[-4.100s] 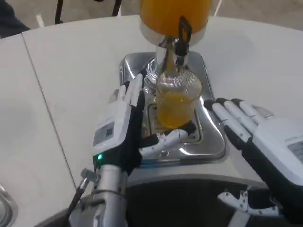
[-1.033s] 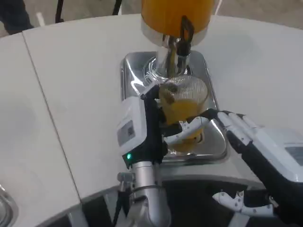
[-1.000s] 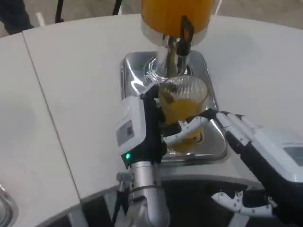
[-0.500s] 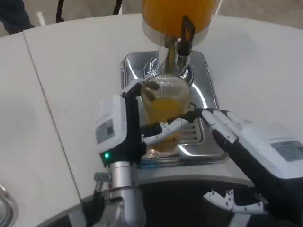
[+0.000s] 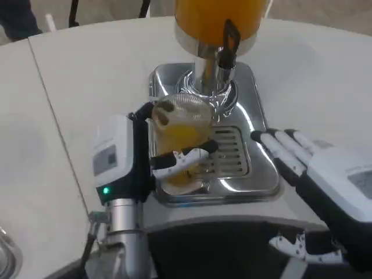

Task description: Grasp the cup under the faucet to collect the drink, then remove the cup.

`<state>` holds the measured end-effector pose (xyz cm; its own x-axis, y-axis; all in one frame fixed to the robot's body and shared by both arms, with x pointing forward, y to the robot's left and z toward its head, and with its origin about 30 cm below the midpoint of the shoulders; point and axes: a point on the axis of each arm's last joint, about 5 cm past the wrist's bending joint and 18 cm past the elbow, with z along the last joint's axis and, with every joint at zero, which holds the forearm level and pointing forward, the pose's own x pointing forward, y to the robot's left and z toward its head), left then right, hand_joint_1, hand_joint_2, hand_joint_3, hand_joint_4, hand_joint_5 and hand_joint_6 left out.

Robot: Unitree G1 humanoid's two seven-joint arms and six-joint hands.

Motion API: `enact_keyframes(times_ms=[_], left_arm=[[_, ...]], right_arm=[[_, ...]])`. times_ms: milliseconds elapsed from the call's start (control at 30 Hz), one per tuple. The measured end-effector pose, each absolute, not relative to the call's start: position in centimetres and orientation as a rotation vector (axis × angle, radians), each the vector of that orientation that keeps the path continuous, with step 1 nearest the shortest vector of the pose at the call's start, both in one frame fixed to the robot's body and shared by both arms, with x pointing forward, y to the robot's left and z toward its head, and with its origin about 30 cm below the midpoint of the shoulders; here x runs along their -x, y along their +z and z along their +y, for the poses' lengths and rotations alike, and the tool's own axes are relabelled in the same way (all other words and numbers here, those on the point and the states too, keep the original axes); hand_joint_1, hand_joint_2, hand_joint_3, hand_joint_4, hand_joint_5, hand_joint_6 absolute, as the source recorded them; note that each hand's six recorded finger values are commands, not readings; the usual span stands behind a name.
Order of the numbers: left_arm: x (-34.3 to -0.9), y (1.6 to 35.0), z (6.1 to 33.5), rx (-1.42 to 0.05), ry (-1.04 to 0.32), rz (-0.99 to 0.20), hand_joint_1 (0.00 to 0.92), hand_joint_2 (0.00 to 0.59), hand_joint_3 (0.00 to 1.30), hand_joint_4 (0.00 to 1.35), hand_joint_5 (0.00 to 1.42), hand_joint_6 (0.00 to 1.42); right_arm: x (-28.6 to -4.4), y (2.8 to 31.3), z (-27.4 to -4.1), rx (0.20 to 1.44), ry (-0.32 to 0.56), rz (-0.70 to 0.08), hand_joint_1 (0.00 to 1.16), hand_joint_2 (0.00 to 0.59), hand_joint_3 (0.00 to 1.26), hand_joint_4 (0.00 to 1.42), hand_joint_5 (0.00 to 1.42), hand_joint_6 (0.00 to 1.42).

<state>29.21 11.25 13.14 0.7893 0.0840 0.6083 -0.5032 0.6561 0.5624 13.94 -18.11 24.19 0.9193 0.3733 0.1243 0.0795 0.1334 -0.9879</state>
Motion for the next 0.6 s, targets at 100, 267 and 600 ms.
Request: enact_keyframes(times_ms=[100,267,600], left_arm=[[-28.9,13.3,11.9,-0.795,0.354,-0.579,0.568,0.003,1.16,1.06,1.42,1.42],[-27.5,13.3,13.2,-0.781,0.338,-0.571,0.567,0.003,1.17,1.06,1.42,1.42],[-23.6,13.5,14.3,-0.734,0.237,-0.599,0.568,0.008,1.17,1.06,1.42,1.42]], right_arm=[[-13.5,23.7,-18.3,1.46,0.195,-0.381,0.67,0.384,0.0,0.0,0.0,0.05],[-13.4,22.6,-19.1,1.498,0.167,-0.35,0.56,0.411,0.0,0.0,0.0,0.03],[-13.2,22.0,-19.8,1.496,0.16,-0.433,0.52,0.428,0.0,0.0,0.0,0.02]])
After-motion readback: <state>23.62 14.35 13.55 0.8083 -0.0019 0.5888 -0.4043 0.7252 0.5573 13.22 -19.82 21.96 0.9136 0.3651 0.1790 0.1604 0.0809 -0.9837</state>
